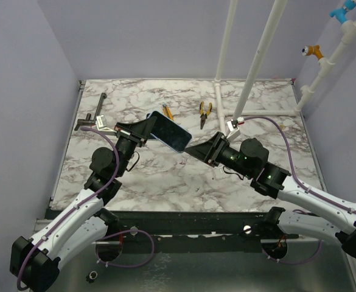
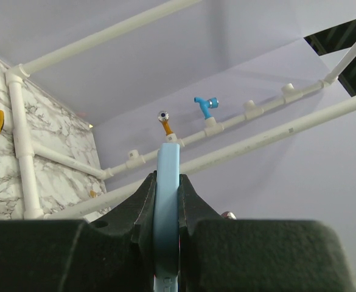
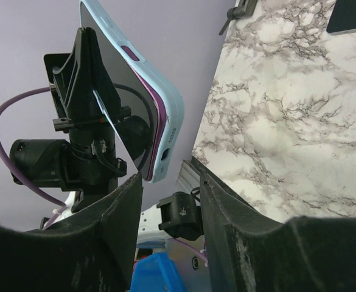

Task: Take the phone out of the phone case
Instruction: Remove the phone case from the phone.

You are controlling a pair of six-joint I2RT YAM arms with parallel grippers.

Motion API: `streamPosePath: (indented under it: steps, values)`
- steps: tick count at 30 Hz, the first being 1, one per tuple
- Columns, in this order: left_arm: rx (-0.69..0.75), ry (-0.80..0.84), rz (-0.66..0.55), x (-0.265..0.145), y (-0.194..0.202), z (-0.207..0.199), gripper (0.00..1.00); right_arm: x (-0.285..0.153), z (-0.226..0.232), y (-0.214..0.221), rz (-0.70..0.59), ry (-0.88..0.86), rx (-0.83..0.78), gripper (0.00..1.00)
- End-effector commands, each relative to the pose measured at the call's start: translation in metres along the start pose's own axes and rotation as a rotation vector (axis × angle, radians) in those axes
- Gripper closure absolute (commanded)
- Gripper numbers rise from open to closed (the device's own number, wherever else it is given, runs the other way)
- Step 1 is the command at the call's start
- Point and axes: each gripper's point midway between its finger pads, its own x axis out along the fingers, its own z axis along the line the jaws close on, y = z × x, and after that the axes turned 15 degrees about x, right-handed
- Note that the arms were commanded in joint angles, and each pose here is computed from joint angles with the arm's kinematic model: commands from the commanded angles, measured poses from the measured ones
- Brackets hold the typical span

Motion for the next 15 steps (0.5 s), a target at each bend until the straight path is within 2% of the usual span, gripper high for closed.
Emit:
streamPosePath:
  steps: [1,6,15]
  values:
    - [-0.023,0.075,-0.071,0.0028,-0.0231,-0.0300,1.00,0.0016,0.0177,0.0037,0.025,-0.050,-0.019,0.58]
    - [-0.021,0.075,-0.071,0.0032,-0.0231,-0.0298,1.00,0.0016,0.0146,0.0036,0.022,-0.039,-0.010,0.64]
    - [-0.021,0.076,-0.071,0.0040,-0.0232,-0.0307,1.00,0.0027,0.0133,0.0030,0.019,-0.031,-0.003,0.67]
